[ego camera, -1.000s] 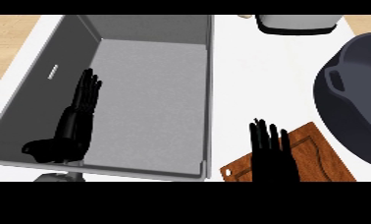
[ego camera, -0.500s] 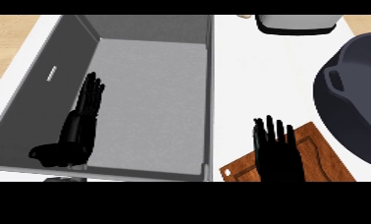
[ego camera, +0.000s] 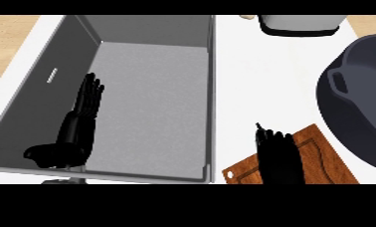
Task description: Pick the eggplant from the cutting board and place it in the pot
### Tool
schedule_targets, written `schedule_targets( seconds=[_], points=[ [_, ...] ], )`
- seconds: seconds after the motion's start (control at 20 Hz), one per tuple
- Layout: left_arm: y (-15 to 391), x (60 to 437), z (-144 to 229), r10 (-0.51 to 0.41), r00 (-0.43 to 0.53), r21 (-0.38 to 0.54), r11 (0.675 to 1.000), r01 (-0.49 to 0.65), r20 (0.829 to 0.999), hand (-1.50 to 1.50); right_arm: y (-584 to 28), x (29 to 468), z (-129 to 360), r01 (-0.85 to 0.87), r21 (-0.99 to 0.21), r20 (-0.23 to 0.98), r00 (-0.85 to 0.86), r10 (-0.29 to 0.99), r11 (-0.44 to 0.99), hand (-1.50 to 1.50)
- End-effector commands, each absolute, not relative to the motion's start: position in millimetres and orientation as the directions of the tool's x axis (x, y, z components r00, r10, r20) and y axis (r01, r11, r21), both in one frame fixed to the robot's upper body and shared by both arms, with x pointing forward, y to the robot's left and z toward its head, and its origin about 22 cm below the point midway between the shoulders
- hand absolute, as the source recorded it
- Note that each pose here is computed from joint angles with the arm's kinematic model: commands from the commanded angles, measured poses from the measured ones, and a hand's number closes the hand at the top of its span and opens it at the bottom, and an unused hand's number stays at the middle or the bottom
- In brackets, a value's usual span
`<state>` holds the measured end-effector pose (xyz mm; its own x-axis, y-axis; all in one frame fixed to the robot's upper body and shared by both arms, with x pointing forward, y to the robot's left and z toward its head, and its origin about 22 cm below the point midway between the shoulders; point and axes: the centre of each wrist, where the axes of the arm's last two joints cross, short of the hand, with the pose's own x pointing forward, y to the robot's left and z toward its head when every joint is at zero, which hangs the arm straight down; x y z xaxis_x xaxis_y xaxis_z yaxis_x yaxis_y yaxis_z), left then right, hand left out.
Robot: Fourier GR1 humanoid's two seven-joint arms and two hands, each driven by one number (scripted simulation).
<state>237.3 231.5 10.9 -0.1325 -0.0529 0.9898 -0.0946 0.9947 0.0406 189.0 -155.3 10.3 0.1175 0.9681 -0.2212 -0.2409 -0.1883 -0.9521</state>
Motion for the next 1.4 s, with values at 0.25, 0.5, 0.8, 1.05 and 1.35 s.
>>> schedule_targets(
  seconds=[0.25,0.5,0.8,1.05,1.35],
  points=[
    [225,232,6,-0.057,-0.127,0.045,0.994,-0.097,0.990,0.00,-168,199,4,-0.125,-0.956,-0.273,0.043,0.961,-0.266,1.50],
    [225,239,-10,-0.043,-0.116,0.033,0.995,-0.089,0.992,0.00,-135,226,13,-0.176,-0.982,-0.090,0.086,0.992,-0.074,1.50],
    [205,246,7,-0.049,-0.129,0.040,0.997,-0.070,0.990,0.00,-147,314,44,-0.226,-0.939,0.215,0.199,0.956,0.258,1.50],
    [224,257,-8,-0.055,-0.134,0.044,0.996,-0.082,0.989,0.00,-137,341,61,-0.006,-0.981,0.192,0.176,0.965,0.196,1.50],
    [237,247,9,-0.066,-0.125,0.053,0.993,-0.108,0.990,0.00,-109,333,118,0.265,-0.942,0.252,0.155,0.955,0.206,1.50]
  ],
)
